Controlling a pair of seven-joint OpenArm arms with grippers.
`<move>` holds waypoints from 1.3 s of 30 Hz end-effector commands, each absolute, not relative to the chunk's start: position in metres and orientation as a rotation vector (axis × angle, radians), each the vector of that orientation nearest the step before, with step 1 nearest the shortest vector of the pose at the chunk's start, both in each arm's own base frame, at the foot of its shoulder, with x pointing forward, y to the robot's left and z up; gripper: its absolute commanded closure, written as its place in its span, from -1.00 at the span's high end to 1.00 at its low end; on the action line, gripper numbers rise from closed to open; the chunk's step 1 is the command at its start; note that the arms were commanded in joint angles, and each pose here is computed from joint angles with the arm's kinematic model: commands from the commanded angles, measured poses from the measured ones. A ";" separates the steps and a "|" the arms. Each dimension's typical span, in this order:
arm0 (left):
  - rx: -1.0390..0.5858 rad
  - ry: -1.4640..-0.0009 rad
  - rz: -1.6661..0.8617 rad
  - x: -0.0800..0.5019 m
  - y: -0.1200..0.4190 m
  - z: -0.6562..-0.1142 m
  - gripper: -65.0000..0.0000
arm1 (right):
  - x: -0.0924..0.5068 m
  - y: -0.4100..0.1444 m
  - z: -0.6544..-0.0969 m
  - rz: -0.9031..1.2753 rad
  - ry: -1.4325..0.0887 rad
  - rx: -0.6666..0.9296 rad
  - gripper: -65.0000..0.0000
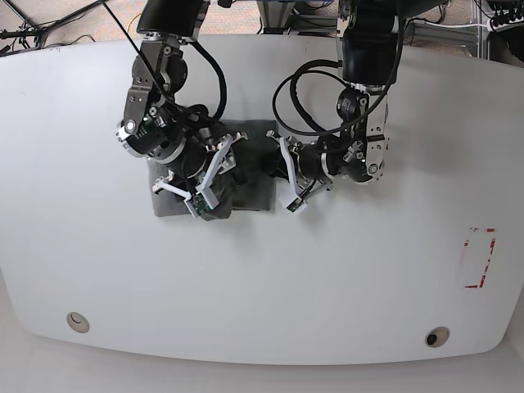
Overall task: Fold the T-shirt properly
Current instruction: 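Fold the strip end over with the right gripper toward the left gripper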
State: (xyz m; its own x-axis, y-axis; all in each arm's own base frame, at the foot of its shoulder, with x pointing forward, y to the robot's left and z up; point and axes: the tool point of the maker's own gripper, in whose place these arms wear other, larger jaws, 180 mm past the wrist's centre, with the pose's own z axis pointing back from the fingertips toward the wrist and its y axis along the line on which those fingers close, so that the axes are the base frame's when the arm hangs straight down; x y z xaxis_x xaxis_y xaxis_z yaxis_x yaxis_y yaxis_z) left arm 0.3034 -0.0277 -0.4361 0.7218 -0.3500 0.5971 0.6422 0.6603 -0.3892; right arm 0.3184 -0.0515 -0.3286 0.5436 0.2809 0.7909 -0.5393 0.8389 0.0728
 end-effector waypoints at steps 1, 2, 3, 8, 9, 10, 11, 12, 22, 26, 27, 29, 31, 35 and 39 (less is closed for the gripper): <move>-0.372 -0.133 -0.688 0.239 0.026 -0.497 -0.86 | 0.327 -0.048 -0.319 0.506 -0.920 0.332 0.29; -0.372 -0.134 -0.689 0.240 0.026 -0.497 -0.86 | 0.326 -0.046 -0.319 0.511 -0.920 0.331 0.40; -0.372 -0.134 -0.689 0.240 0.026 -0.497 -0.86 | 0.326 -0.045 -0.319 0.518 -0.918 0.330 0.47; -0.371 -0.141 -0.687 0.241 0.026 -0.496 -0.66 | 0.321 -0.033 -0.304 0.562 -0.957 0.335 0.67; -0.372 -0.143 -0.687 0.242 0.026 -0.495 -0.60 | 0.320 -0.032 -0.299 0.570 -0.973 0.331 0.68; -0.371 -0.144 -0.687 0.243 0.026 -0.495 -0.54 | 0.319 -0.030 -0.293 0.579 -0.989 0.329 0.68; -0.373 -0.145 -0.687 0.243 0.025 -0.495 -0.49 | 0.318 -0.029 -0.289 0.584 -1.002 0.325 0.68; -0.373 -0.147 -0.687 0.243 0.025 -0.494 -0.44 | 0.317 -0.029 -0.285 0.585 -1.013 0.323 0.68; -0.536 -0.243 -0.623 0.260 -0.001 -0.472 -0.32 | 0.318 -0.063 -0.282 0.443 -1.050 0.351 0.68; -0.602 -0.313 -0.590 0.276 0.000 -0.455 -0.32 | 0.319 -0.087 -0.278 0.360 -1.077 0.357 0.68; -0.626 -0.341 -0.581 0.282 -0.002 -0.447 -0.32 | 0.319 -0.095 -0.277 0.344 -1.084 0.352 0.68; -0.673 -0.379 -0.564 0.286 -0.007 -0.437 -0.32 | 0.316 -0.105 -0.277 0.320 -1.089 0.356 0.68; -0.719 -0.428 -0.555 0.293 -0.014 -0.422 -0.32 | 0.313 -0.113 -0.278 0.305 -1.090 0.359 0.68; -0.759 -0.545 -0.560 0.309 -0.016 -0.388 -0.32 | 0.310 -0.119 -0.280 0.301 -1.085 0.353 0.68; -0.724 -0.671 -0.550 0.327 0.014 -0.357 -0.32 | 0.306 -0.124 -0.285 0.309 -1.065 0.338 0.68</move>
State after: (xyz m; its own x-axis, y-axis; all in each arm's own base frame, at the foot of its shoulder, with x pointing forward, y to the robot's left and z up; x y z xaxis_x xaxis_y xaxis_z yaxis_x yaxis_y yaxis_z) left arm 0.2981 -0.0039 -0.3946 0.7371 -0.2802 0.6150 0.6305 0.6127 -0.4765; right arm 0.3019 -0.1230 -0.2980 0.4967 0.0872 0.8635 -0.3931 0.9096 0.1343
